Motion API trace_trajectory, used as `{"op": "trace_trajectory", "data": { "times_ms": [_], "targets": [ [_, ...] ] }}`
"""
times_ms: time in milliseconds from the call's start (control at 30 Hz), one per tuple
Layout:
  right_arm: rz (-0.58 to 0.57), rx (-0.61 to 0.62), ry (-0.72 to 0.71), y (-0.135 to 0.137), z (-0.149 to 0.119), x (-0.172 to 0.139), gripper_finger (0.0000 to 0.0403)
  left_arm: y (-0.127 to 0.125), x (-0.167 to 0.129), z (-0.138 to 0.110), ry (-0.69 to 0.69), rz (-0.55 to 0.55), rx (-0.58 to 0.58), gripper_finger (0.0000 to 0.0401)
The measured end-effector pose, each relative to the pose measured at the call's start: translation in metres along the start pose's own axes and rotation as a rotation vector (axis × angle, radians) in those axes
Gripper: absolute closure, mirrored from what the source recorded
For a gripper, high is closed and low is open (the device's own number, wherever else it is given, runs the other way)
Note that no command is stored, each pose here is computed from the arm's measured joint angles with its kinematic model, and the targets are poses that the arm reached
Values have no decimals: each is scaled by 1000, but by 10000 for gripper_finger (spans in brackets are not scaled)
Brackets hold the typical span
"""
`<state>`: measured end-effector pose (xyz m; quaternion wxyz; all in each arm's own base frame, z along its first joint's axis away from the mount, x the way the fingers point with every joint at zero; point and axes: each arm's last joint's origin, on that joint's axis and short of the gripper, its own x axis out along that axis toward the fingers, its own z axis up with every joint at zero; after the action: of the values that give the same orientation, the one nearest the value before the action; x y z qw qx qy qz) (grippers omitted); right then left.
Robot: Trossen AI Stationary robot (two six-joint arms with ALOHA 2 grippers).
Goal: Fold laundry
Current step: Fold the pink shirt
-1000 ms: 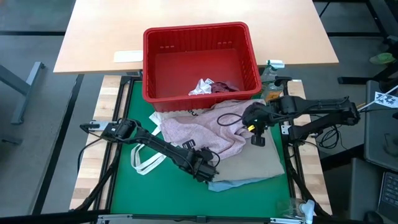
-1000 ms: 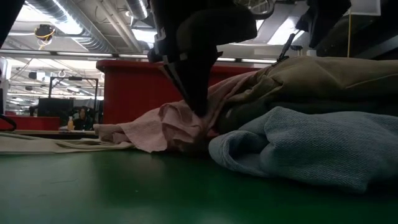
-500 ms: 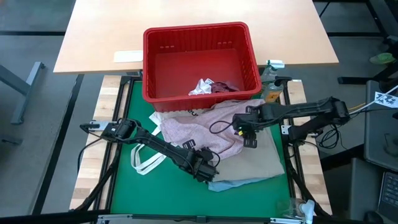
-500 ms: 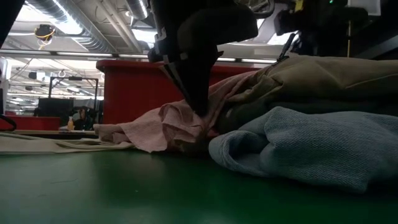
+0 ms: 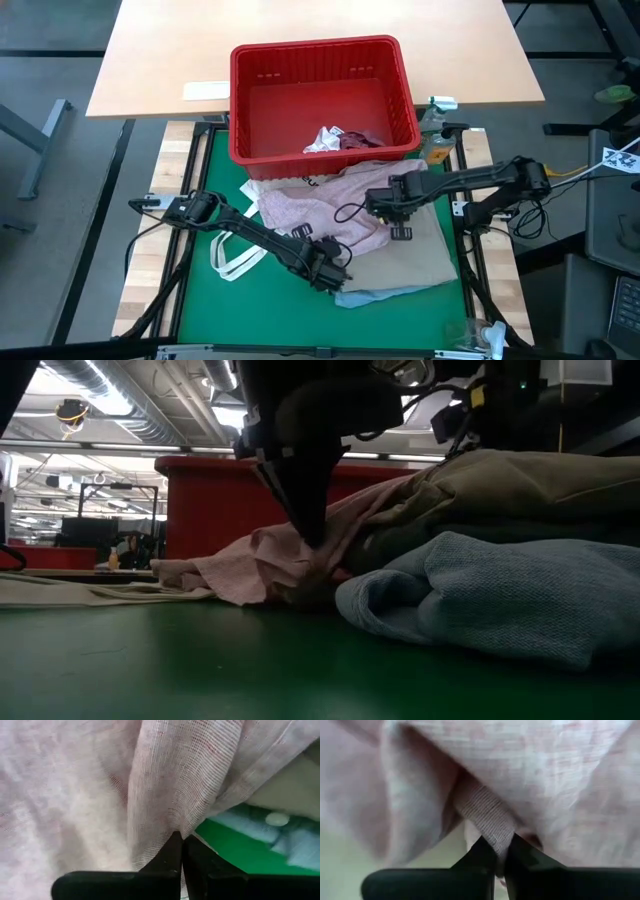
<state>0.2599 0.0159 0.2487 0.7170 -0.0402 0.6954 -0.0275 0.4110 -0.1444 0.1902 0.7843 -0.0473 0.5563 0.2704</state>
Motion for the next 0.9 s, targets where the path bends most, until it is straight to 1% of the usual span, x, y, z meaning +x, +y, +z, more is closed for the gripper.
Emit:
{"op": "trace_trajectory", "data": {
  "times_ms": [100, 200, 267, 400, 533, 667, 767, 900],
  "targets": [
    [93, 19, 12, 2, -2, -10, 393, 4, -10, -2, 35, 21, 23, 401],
    [172, -5, 6, 11, -3, -24, 395, 8, -26, -4, 68, 50, 49, 401],
    [194, -39, -8, 19, -4, -38, 394, 12, -38, -5, 90, 79, 62, 401],
    [198, -113, -34, 36, -10, -66, 398, 19, -64, -10, 132, 155, 84, 401],
    [186, -127, -68, 51, -20, -95, 399, 18, -87, -13, 83, 106, 98, 401],
    [191, -140, -84, 62, -35, -121, 398, 22, -115, -20, 42, 44, 95, 401],
    [245, -157, -146, 71, -45, -140, 399, 25, -134, -28, 26, -9, 96, 401],
    [321, -170, -220, 79, -61, -165, 399, 33, -166, -43, -5, -92, 60, 401]
  ]
}}
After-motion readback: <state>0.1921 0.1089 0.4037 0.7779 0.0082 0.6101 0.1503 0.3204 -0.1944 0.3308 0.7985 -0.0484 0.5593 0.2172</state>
